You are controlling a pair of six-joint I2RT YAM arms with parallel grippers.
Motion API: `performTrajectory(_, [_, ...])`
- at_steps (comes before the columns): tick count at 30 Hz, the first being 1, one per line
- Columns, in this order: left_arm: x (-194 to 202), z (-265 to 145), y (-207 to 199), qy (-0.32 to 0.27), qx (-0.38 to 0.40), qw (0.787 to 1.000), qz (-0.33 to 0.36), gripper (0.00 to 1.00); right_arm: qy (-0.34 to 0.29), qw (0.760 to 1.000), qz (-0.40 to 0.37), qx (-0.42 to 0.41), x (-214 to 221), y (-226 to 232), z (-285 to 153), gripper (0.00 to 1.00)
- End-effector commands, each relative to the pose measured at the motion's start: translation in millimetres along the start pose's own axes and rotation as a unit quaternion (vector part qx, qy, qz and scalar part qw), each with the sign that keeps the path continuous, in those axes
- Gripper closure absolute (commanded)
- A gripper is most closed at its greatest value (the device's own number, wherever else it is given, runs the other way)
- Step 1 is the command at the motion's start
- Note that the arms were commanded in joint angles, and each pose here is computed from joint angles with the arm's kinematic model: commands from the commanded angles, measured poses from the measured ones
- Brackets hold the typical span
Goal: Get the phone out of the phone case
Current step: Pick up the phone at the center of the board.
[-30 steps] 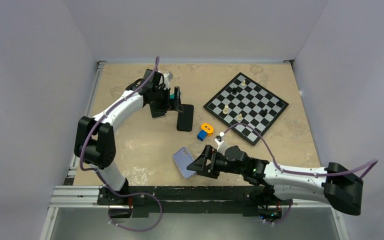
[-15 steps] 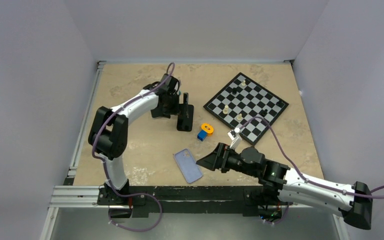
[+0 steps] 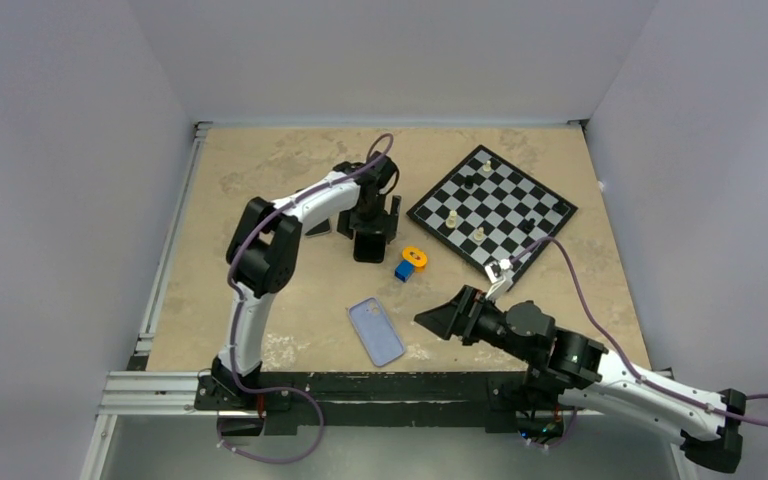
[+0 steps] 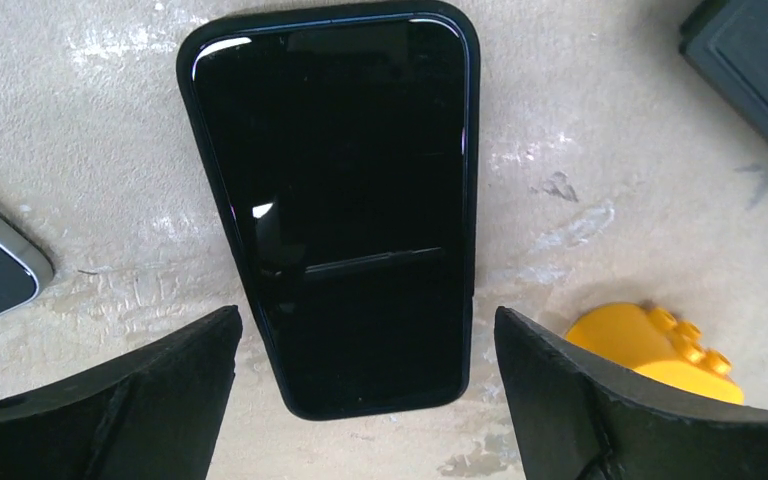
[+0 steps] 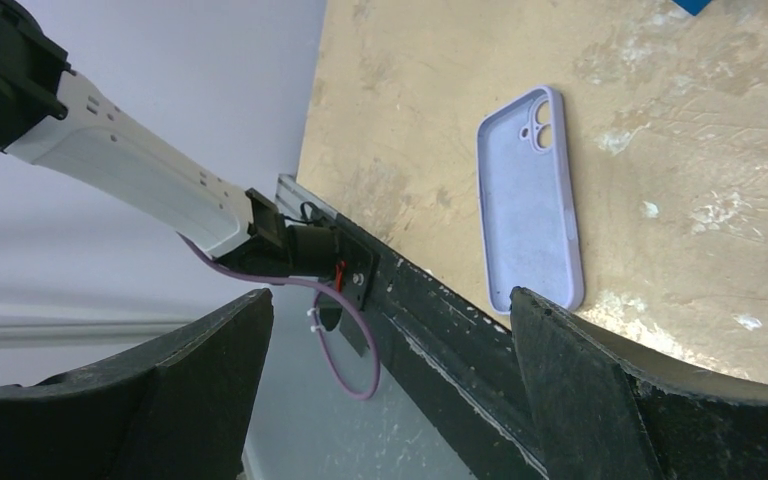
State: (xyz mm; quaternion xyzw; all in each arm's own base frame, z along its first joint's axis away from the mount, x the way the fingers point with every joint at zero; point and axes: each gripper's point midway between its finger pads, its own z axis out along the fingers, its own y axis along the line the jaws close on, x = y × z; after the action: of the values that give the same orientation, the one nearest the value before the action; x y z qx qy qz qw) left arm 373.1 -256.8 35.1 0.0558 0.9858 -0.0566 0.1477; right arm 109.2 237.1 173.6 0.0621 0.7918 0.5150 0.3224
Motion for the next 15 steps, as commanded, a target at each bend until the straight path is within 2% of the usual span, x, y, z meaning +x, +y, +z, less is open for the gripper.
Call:
performTrajectory(1, [3, 1, 10, 0.021, -0.056, 0.998, 0.022, 0.00, -0.024, 0.999, -0.005, 0.023, -10, -8, -3, 0.08])
performTrajectory(5, [13, 11, 12, 0.044, -0.070, 0.996, 0.024, 0.05, -0.025, 0.999, -0.007, 0.026, -10, -9, -2, 0.08])
performTrajectory(9, [22, 15, 17, 0.052, -0.082, 0.995, 0.029, 0.16, -0.022, 0.999, -0.010, 0.030, -9, -10, -1, 0.08])
performTrajectory(14, [39, 6, 24, 0.040, -0.067, 0.996, 0.044, 0.45, -0.021, 0.999, -0.010, 0.035, -8, -12, 1, 0.08])
performTrajectory(15, [44, 3, 25, 0.037, -0.058, 0.997, 0.047, 0.46, -0.021, 0.999, -0.010, 0.035, -8, -12, 1, 0.08])
